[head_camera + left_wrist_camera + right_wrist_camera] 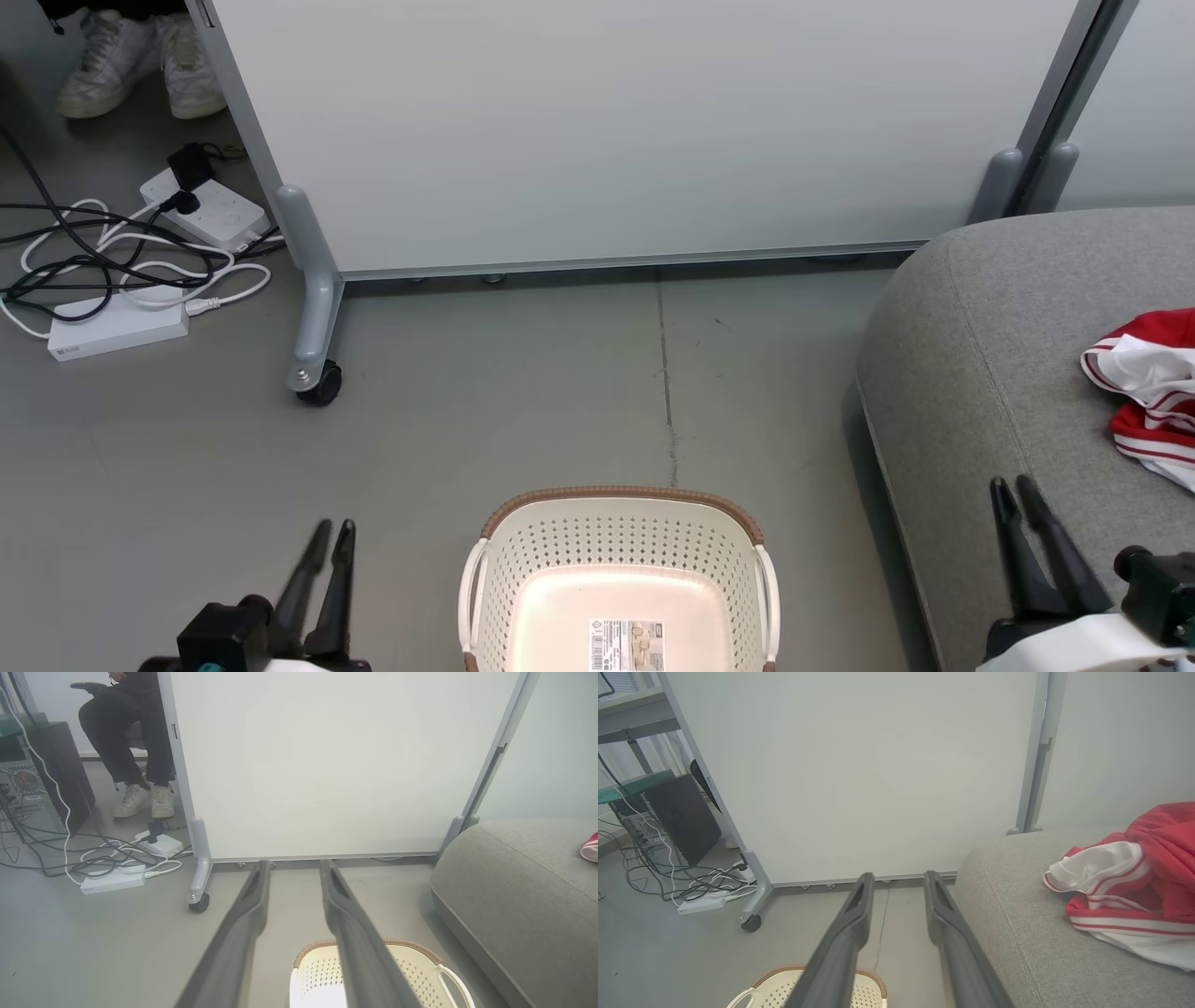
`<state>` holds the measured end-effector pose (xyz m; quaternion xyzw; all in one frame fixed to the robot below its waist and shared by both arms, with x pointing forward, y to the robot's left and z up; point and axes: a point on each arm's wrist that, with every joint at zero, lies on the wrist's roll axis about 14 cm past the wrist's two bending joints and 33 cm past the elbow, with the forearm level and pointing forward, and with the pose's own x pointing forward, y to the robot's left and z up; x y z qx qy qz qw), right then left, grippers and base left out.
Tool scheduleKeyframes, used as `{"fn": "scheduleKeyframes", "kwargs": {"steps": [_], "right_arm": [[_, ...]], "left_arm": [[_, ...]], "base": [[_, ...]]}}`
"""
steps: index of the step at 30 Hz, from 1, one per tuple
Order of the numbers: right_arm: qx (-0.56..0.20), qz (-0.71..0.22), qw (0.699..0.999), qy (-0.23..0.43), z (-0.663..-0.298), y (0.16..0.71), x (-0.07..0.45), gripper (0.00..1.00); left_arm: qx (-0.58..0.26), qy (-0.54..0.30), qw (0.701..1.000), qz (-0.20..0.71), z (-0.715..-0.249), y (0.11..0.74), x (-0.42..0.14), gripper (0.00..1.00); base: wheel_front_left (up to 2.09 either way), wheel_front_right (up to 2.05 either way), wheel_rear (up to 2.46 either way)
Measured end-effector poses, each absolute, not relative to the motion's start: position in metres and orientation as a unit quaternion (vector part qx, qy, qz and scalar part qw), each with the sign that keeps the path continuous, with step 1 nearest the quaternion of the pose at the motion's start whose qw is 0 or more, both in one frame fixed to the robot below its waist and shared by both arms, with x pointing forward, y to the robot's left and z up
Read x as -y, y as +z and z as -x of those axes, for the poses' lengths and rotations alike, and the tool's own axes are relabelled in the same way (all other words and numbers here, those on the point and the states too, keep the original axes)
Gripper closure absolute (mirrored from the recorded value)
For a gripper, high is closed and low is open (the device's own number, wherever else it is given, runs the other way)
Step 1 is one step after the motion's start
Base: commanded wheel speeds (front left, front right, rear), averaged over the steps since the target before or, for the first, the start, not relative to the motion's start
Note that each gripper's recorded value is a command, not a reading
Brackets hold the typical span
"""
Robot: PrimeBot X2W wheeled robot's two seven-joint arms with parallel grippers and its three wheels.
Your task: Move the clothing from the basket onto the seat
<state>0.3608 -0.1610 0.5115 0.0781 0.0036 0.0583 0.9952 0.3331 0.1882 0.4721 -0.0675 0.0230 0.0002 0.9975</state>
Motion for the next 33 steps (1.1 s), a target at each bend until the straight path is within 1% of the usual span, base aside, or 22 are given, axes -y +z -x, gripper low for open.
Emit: {"fn": "scheduleKeyframes", "kwargs": {"steps": [3, 5, 11, 15, 21, 33], "right_arm": [[-0.021, -0.095, 0.994, 0.053, -0.359, 0.501, 0.162, 1.0], [-0.031, -0.121, 0.991, 0.044, -0.359, 0.497, 0.167, 1.0], [-0.041, -0.173, 0.984, 0.029, -0.362, 0.494, 0.175, 1.0], [-0.047, -0.223, 0.974, 0.015, -0.366, 0.492, 0.183, 1.0], [-0.053, -0.262, 0.964, 0.006, -0.369, 0.49, 0.188, 1.0], [-0.055, -0.351, 0.935, -0.012, -0.376, 0.489, 0.2, 1.0]], "left_arm": [[-0.04, 0.004, 0.996, 0.085, -0.329, 0.462, -0.186, 1.0], [-0.046, 0.009, 0.992, 0.114, -0.329, 0.46, -0.186, 1.0], [-0.05, 0.015, 0.984, 0.168, -0.335, 0.46, -0.185, 1.0], [-0.052, 0.021, 0.974, 0.218, -0.341, 0.461, -0.184, 1.0], [-0.05, 0.022, 0.965, 0.258, -0.346, 0.464, -0.182, 1.0], [-0.048, 0.028, 0.936, 0.348, -0.357, 0.469, -0.18, 1.0]], "base": [[0.0, 0.0, 0.0], [0.0, 0.0, 0.0], [0.0, 0.0, 0.0], [0.0, 0.0, 0.0], [0.0, 0.0, 0.0], [0.0, 0.0, 0.0]]}}
